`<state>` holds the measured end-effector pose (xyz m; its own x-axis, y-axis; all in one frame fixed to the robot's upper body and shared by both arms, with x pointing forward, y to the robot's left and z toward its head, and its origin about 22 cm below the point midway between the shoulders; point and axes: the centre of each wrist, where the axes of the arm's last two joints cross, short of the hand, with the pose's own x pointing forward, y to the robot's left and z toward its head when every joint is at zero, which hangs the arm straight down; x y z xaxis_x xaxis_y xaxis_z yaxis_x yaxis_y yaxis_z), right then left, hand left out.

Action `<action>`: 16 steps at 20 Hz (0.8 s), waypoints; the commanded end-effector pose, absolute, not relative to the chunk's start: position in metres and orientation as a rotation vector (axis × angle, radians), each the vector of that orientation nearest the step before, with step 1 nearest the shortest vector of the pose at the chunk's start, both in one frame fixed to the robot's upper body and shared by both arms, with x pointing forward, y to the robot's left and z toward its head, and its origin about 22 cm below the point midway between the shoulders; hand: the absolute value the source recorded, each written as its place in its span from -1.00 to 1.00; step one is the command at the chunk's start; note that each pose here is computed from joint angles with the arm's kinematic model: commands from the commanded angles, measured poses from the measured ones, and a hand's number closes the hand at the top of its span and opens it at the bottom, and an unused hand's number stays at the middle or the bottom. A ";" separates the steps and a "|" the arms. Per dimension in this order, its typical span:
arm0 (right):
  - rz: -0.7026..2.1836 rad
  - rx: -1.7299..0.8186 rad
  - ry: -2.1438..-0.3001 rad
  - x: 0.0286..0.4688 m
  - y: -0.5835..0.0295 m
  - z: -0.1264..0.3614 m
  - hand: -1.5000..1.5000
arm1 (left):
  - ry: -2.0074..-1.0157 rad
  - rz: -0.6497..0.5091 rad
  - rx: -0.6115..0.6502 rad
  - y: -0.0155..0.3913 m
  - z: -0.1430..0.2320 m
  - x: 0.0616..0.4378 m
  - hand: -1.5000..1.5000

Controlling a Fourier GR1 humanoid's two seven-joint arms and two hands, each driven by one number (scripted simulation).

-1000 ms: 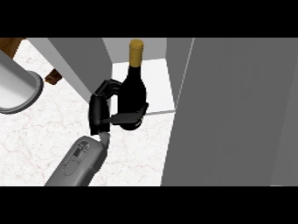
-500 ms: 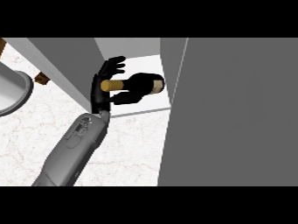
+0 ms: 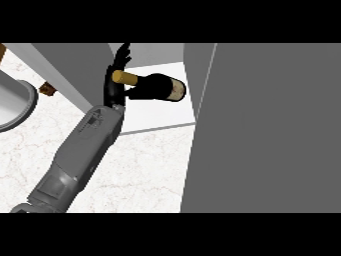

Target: Pick up the wine, place it into the cabinet and close the cabinet

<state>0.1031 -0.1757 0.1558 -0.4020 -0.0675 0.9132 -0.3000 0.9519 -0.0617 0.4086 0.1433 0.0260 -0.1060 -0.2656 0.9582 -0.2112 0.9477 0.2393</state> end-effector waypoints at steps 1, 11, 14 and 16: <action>0.224 0.356 -1.986 0.085 -0.182 0.178 -1.00 | -1.729 -0.035 0.314 0.158 0.047 0.428 -1.00; 0.234 0.341 -1.964 0.080 -0.186 0.180 -1.00 | -1.837 0.030 -0.053 0.127 0.066 0.440 1.00; 0.213 0.303 -1.971 0.081 -0.192 0.185 -1.00 | -1.857 0.014 -0.148 0.109 0.070 0.440 1.00; 0.219 0.313 -1.943 0.073 -0.192 0.185 -1.00 | -1.853 0.005 -0.176 0.112 0.080 0.446 -1.00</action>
